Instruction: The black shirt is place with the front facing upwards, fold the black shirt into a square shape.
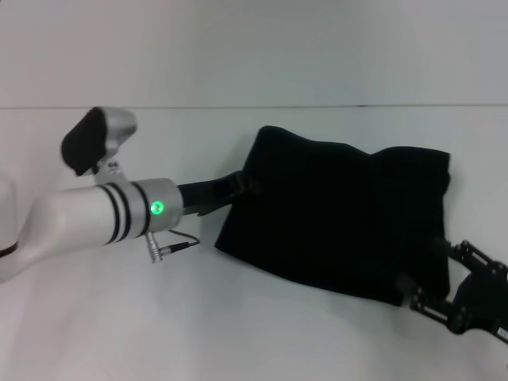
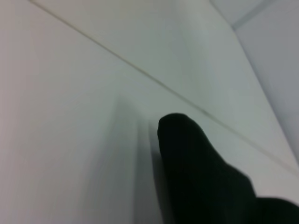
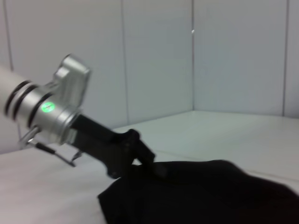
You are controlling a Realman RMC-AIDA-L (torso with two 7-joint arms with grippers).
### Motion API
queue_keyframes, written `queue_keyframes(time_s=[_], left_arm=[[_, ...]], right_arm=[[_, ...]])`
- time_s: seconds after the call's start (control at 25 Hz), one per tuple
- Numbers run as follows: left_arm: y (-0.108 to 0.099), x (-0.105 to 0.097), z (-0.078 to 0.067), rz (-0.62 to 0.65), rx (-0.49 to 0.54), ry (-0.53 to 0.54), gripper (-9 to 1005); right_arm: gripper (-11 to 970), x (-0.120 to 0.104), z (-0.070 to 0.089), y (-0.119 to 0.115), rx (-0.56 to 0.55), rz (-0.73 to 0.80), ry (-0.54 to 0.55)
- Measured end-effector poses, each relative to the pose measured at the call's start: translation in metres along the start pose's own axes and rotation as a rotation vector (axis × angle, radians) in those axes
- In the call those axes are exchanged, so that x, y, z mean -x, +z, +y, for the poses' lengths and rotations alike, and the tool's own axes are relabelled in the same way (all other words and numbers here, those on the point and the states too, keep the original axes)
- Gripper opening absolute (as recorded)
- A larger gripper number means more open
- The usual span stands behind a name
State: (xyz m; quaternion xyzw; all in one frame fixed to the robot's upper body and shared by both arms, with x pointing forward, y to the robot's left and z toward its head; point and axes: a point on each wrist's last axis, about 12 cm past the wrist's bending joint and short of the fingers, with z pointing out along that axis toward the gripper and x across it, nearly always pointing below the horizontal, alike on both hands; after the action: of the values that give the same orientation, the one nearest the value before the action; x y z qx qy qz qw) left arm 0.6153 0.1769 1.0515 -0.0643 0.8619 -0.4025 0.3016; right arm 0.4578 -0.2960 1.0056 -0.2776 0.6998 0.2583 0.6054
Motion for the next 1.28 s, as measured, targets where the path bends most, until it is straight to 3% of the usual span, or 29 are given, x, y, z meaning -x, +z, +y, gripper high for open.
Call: queue_keyframes(time_s=[0.28,0.44,0.6,0.8,1.0,1.28], left_arm=[[-0.026,-0.007,0.033,-0.104,-0.002,-0.157,105],[-0.045,-0.021,0.056,-0.195,-0.010,-0.286,104],[-0.056,-0.037,0.069,-0.254,-0.029,-0.369,102],[-0.056,-0.047,0.070,-0.273,-0.052,-0.371,107],[-0.052,-0.040,0.058,-0.252,-0.108,-0.307,121],[-0.050,-0.035,0.049,-0.246,-0.139,-0.134,140]], right_arm=[[877,0.009,-0.011,0.012,-0.058,-0.049,0.005],[876,0.015,-0.016,0.023,-0.086,-0.075,0.012],[876,0.019,-0.020,0.032,-0.094,-0.076,0.001],[877,0.022,-0.022,0.040,-0.092,-0.075,-0.011],[877,0.024,-0.022,0.043,-0.104,-0.093,-0.015],[878,0.026,-0.025,0.042,-0.132,-0.117,-0.006]])
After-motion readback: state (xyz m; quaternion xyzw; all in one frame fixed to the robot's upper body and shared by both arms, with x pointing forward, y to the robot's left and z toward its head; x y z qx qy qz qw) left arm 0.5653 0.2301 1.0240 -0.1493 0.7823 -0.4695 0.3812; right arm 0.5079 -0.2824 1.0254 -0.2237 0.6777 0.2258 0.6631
